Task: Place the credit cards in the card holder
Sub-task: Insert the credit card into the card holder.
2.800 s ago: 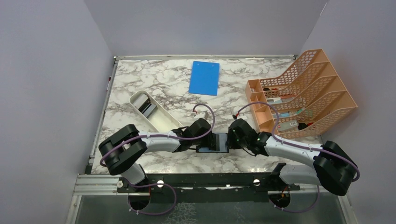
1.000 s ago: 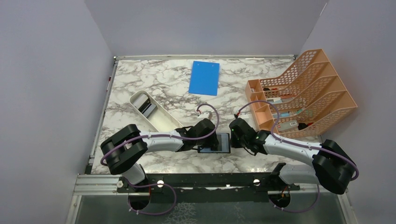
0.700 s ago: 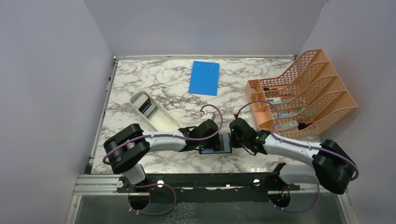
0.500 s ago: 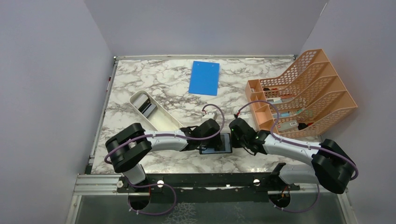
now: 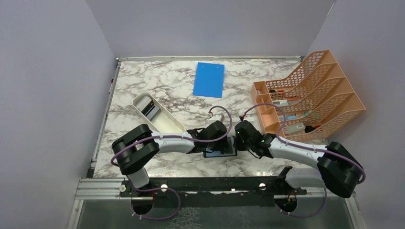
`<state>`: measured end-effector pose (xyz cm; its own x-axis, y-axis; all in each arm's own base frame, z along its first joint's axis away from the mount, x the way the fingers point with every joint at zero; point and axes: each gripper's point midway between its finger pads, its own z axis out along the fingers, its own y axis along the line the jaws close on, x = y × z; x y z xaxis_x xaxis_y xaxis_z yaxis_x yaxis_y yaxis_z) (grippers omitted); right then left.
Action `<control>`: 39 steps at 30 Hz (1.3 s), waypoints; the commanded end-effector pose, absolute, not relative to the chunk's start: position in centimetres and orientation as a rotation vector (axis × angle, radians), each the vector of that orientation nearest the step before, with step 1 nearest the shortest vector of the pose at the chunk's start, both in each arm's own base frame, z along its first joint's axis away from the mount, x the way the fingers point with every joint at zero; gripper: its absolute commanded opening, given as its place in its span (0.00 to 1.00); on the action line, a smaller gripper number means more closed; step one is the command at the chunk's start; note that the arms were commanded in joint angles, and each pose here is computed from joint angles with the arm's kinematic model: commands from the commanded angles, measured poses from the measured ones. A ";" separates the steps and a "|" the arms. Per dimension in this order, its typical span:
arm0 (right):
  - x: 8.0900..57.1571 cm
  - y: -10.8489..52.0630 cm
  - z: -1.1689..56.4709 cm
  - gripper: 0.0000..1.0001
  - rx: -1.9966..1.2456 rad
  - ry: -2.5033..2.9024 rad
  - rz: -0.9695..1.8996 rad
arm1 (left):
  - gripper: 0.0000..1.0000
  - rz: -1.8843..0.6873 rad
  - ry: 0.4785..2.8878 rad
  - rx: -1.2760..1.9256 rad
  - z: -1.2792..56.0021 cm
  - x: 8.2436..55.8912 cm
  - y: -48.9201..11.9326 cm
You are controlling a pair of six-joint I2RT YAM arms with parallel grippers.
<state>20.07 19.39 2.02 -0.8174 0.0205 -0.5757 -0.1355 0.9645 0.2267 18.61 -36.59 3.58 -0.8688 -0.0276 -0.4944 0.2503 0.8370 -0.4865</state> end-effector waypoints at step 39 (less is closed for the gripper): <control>19.9 18.5 1.5 0.23 -0.034 2.535 0.303 | 0.46 -0.876 2.477 0.209 5.3 18.8 -40.1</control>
<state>19.66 18.01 1.97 -0.8277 0.0316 -0.5603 -0.0946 0.9763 0.1948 18.84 -38.13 3.81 -0.8717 -0.0209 -0.4896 0.2610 0.8257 -0.5000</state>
